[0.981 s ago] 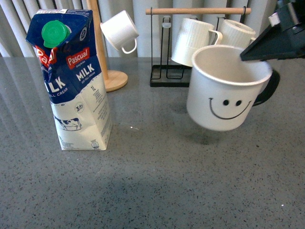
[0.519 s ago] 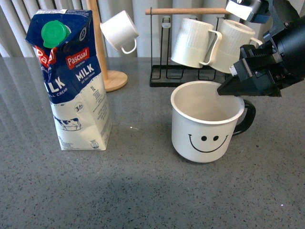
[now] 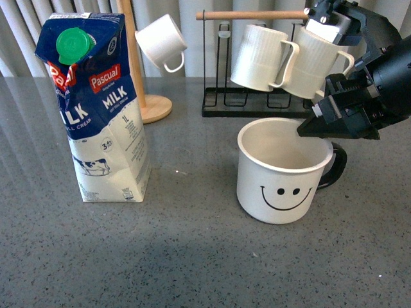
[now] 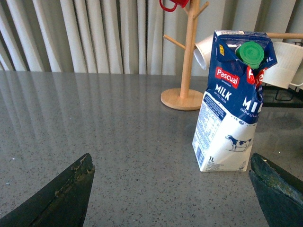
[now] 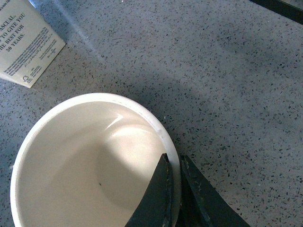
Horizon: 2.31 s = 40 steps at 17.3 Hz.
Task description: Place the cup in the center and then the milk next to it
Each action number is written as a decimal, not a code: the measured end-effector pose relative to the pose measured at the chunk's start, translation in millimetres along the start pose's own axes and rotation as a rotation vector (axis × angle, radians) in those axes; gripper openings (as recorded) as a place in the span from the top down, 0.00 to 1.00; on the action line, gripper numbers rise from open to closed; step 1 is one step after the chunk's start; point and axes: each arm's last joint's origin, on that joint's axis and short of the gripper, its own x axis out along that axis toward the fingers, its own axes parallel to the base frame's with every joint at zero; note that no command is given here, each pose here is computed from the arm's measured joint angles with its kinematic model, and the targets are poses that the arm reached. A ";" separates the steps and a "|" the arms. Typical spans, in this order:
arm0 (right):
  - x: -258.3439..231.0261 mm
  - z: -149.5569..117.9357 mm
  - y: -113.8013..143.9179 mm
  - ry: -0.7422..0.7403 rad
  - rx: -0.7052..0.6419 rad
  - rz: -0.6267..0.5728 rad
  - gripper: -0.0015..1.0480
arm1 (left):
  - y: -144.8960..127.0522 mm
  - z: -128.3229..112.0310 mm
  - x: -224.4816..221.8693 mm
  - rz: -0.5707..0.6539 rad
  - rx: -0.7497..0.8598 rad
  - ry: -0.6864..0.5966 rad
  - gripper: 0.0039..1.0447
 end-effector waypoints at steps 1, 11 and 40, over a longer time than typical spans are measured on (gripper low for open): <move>0.0 0.1 0.1 -0.001 -0.014 0.002 0.91 | 0.0 0.0 0.0 0.000 0.000 0.000 0.06; -89.3 22.2 13.5 -0.411 -0.044 -0.102 0.07 | 0.0 0.0 0.0 0.000 0.000 0.000 0.06; -146.1 -220.7 79.8 -0.743 0.159 -0.671 0.98 | -0.1 -0.1 0.0 -0.002 0.000 0.000 0.06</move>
